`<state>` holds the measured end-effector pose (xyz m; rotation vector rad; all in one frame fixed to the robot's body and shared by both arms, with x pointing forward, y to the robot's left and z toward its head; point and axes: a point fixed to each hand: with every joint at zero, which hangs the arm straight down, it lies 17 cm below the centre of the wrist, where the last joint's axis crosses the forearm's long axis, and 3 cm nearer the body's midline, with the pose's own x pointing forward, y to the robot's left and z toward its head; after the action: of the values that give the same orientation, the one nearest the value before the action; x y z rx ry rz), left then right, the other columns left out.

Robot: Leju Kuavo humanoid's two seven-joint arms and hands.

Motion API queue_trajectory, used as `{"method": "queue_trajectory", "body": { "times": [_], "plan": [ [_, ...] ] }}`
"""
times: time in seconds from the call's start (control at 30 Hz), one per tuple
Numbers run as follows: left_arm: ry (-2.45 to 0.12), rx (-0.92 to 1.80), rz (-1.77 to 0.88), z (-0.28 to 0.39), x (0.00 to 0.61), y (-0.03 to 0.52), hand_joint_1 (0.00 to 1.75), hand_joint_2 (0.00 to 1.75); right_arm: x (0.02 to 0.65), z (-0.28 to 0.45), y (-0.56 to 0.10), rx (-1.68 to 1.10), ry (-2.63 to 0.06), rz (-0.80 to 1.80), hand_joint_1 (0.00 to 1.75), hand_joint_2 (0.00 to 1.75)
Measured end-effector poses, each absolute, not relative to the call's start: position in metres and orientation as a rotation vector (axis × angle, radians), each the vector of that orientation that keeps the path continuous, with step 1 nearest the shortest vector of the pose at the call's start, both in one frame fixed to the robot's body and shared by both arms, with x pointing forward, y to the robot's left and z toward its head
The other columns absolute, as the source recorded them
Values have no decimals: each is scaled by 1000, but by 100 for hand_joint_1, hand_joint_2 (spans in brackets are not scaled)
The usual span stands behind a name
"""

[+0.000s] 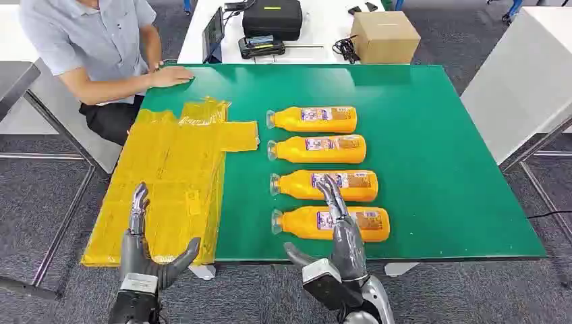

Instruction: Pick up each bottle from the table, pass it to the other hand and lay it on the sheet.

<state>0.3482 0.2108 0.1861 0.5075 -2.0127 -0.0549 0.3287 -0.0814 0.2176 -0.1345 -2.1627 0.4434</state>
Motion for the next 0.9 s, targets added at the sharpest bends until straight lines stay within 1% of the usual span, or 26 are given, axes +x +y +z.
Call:
{"method": "queue_trajectory", "body": {
  "times": [0.37, 0.5, 0.53, 0.8, 0.9],
  "plan": [
    [-2011, 499, -51, 185, 348, 211, 0, 175, 327, 219, -79, -146, -2174, 465, 0, 175],
    [-2033, 494, -38, 192, 347, 214, 0, 175, 329, 214, -87, -149, -2156, 435, 0, 175],
    [-2082, 528, -26, 209, 347, 222, 0, 175, 330, 216, -88, -158, -2159, 430, 0, 175],
    [-2146, 624, -119, 233, 365, 219, 0, 175, 328, 226, -105, -189, -2175, 388, 0, 175],
    [-2165, 730, -155, 242, 365, 221, 0, 175, 327, 228, -113, -188, -2179, 379, 0, 175]
  ]
}}
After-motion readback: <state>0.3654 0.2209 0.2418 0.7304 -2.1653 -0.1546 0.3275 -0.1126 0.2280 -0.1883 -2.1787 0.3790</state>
